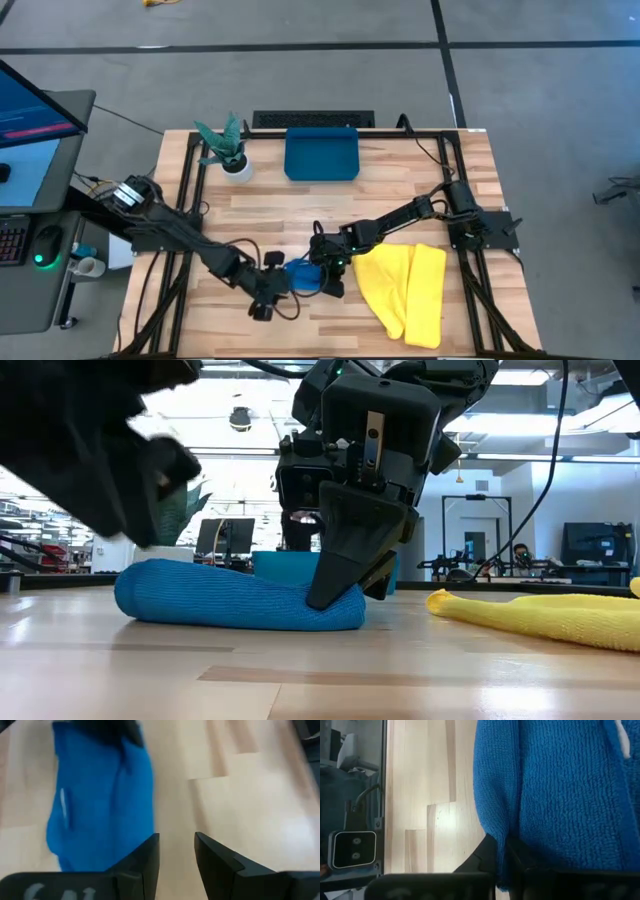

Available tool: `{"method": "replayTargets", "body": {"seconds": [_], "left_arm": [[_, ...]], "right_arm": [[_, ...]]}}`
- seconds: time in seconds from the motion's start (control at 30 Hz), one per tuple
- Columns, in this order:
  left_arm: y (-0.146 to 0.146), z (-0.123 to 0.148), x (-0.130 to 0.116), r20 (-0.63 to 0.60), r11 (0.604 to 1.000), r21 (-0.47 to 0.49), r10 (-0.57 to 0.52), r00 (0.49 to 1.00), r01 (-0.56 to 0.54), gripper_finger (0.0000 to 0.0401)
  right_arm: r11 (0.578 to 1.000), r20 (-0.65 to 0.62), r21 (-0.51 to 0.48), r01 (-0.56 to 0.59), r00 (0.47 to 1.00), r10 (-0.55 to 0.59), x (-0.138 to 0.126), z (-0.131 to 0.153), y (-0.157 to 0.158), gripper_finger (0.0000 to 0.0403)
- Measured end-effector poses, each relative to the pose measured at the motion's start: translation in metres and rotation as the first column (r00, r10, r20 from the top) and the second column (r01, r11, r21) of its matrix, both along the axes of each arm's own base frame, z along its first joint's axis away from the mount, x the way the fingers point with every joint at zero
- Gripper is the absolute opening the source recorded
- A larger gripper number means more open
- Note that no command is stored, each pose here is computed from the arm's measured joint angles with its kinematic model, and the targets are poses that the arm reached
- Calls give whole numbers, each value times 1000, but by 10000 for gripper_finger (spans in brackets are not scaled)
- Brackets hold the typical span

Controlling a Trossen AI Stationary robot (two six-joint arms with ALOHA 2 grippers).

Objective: Roll microfiber towels into tight, uniform cylinder then place into a basket
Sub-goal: Roll the blue microfiber towel

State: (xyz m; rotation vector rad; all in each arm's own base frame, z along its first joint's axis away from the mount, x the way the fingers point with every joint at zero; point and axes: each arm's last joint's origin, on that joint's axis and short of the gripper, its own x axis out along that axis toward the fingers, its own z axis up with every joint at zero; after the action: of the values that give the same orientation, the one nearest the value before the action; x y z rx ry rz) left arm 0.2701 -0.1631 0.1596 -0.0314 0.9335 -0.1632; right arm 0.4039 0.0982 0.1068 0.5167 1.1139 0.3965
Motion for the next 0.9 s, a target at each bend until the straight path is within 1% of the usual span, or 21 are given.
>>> {"method": "replayTargets", "body": {"seconds": [0.2, 0.37, 0.47, 0.57, 0.67, 0.83, 0.9], "left_arm": [[13, -11, 9, -28, 998, 37, 52, 998, -51, 113], [21, -11, 13, -27, 994, 29, 107, 994, -106, 113], [25, -12, 12, -56, 989, 26, 144, 988, -142, 113], [27, -18, 12, -90, 984, 27, 178, 980, -176, 113], [26, -27, 16, -111, 983, 14, 183, 977, -183, 113], [26, -35, 16, -156, 976, 17, 215, 964, -215, 113], [26, -35, 15, -165, 973, 11, 230, 959, -232, 113]], "right_arm": [[1000, 1, -1, -1, 1000, 1, 0, 0, 0, 29], [1000, 2, -1, -2, 1000, 2, 0, 0, 0, 31], [1000, 2, -1, -2, 1000, 2, 0, 0, 0, 37], [1000, 6, -2, -3, 1000, 3, 0, 0, 0, 35], [999, 28, -16, -31, 999, 31, 1, 0, 0, 33], [999, 44, -27, -41, 998, 43, 1, 0, 2, 53], [998, 60, -52, -47, 997, 50, 1, 0, 5, 66]]}}
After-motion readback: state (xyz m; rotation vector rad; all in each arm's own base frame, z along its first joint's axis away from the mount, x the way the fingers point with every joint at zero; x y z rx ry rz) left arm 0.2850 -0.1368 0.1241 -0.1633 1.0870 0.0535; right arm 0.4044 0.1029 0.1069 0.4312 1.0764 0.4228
